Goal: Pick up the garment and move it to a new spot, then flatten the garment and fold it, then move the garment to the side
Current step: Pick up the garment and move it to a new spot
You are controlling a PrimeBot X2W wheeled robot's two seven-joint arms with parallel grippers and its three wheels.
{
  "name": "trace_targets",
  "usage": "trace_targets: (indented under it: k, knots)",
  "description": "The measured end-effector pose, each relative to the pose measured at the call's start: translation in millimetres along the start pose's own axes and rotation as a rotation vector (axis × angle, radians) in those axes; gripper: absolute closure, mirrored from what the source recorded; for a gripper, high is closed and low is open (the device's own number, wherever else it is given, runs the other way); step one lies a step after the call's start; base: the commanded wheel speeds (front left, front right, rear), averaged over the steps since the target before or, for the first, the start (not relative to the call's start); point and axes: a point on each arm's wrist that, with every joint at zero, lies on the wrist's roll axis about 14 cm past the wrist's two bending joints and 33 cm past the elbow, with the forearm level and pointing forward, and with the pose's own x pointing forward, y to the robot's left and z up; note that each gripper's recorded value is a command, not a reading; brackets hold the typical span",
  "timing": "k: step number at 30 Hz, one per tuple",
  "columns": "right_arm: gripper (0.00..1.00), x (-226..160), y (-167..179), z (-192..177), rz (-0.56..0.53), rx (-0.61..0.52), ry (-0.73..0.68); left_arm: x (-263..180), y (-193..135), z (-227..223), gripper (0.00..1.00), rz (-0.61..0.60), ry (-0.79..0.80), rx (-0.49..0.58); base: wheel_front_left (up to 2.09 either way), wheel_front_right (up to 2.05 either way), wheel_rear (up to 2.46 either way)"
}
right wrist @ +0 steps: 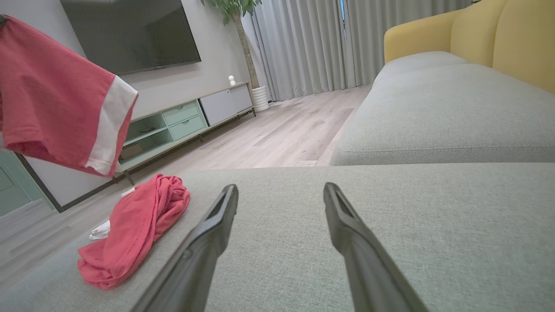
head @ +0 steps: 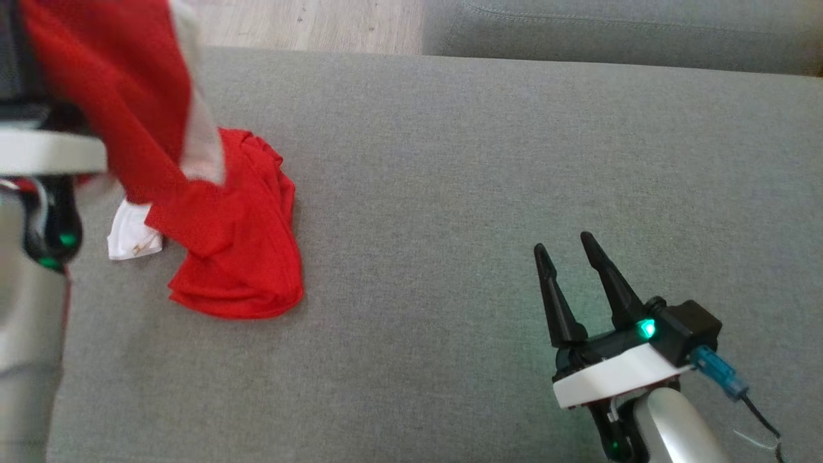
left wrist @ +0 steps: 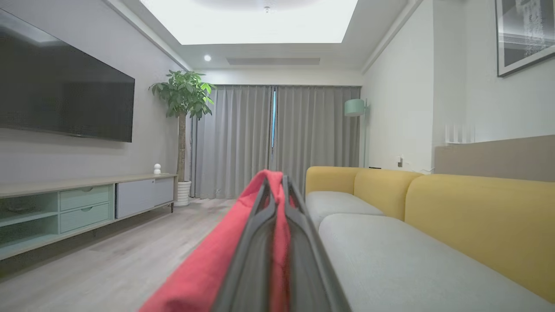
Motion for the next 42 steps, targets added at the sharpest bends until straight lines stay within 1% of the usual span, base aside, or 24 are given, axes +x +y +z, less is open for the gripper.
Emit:
trace_targets:
  k: [4, 5, 6, 7, 8, 13, 21, 26, 27, 28, 29, 30, 32, 35, 39, 42]
  knots:
    - [0.00, -1.3, 1.0, 2.0, 0.000, 0.002, -0.005, -7.2, -11.4, -7.7, 1.00, -0.024, 0.022, -0.016, 0.00, 0.00, 0.00]
    - [0.00, -2.1, 0.2, 3.0, -0.004, 0.003, -0.008, -6.8, -19.6, -7.9, 1.00, -0.046, 0.024, -0.021, 0.00, 0.00, 0.00]
    - [0.00, -4.3, -2.6, 5.0, -0.014, 0.001, -0.013, -3.1, -39.7, -4.8, 1.00, -0.091, 0.014, -0.051, 0.00, 0.00, 0.00]
    - [0.00, -5.6, -4.4, 6.2, -0.020, -0.001, -0.016, -1.0, -52.4, -3.6, 1.00, -0.119, 0.009, -0.066, 0.00, 0.00, 0.00]
    - [0.00, -8.5, -9.2, 9.4, -0.037, -0.004, -0.025, 2.2, -79.5, -3.0, 1.00, -0.180, 0.005, -0.099, 0.00, 0.00, 0.00]
    - [0.00, -18.9, -28.3, 22.8, -0.104, -0.008, -0.065, 1.3, -150.8, -13.9, 1.00, -0.333, 0.036, -0.187, 0.00, 0.00, 0.00]
    - [0.00, -41.9, -71.9, 52.8, -0.252, -0.016, -0.153, -6.2, -263.6, -37.3, 1.00, -0.572, 0.103, -0.332, 0.00, 0.00, 0.00]
    - [0.00, -67.0, -99.9, 66.3, -0.362, -0.015, -0.195, -13.7, -328.0, -54.2, 1.00, -0.712, 0.155, -0.398, 0.00, 0.00, 0.00]
    - [0.00, -72.3, -105.5, 67.5, -0.385, -0.014, -0.200, -14.6, -339.0, -57.0, 0.92, -0.738, 0.163, -0.411, 0.00, 0.00, 0.00]
    - [0.00, -77.3, -110.6, 67.9, -0.406, -0.014, -0.201, -14.8, -348.5, -58.6, 0.32, -0.755, 0.163, -0.427, 0.00, 0.00, 0.00]
    - [0.00, -81.5, -114.8, 68.1, -0.424, -0.014, -0.202, -16.0, -357.8, -61.1, 0.00, -0.775, 0.167, -0.436, 0.00, 0.00, 0.00]
    - [0.00, -85.0, -118.3, 68.0, -0.439, -0.015, -0.201, -17.7, -365.7, -65.0, 0.00, -0.798, 0.172, -0.434, 0.00, 0.00, 0.00]
    - [0.00, -88.9, -124.0, 65.8, -0.461, -0.017, -0.194, -15.6, -371.6, -73.1, 0.00, -0.806, 0.169, -0.430, 0.00, 0.00, 0.00]
    - [0.00, -88.6, -129.4, 62.7, -0.474, -0.015, -0.185, -10.7, -358.2, -95.4, 0.00, -0.762, 0.198, -0.409, 0.00, 0.00, 0.00]
    - [0.00, -77.8, -122.9, 62.5, -0.439, -0.016, -0.185, -3.4, -316.2, -107.9, 0.00, -0.672, 0.203, -0.341, 0.00, 0.00, 0.00]
    - [0.00, -68.0, -115.6, 62.4, -0.403, -0.021, -0.184, -8.9, -272.9, -121.8, 0.00, -0.584, 0.232, -0.265, 0.00, 0.00, 0.00]
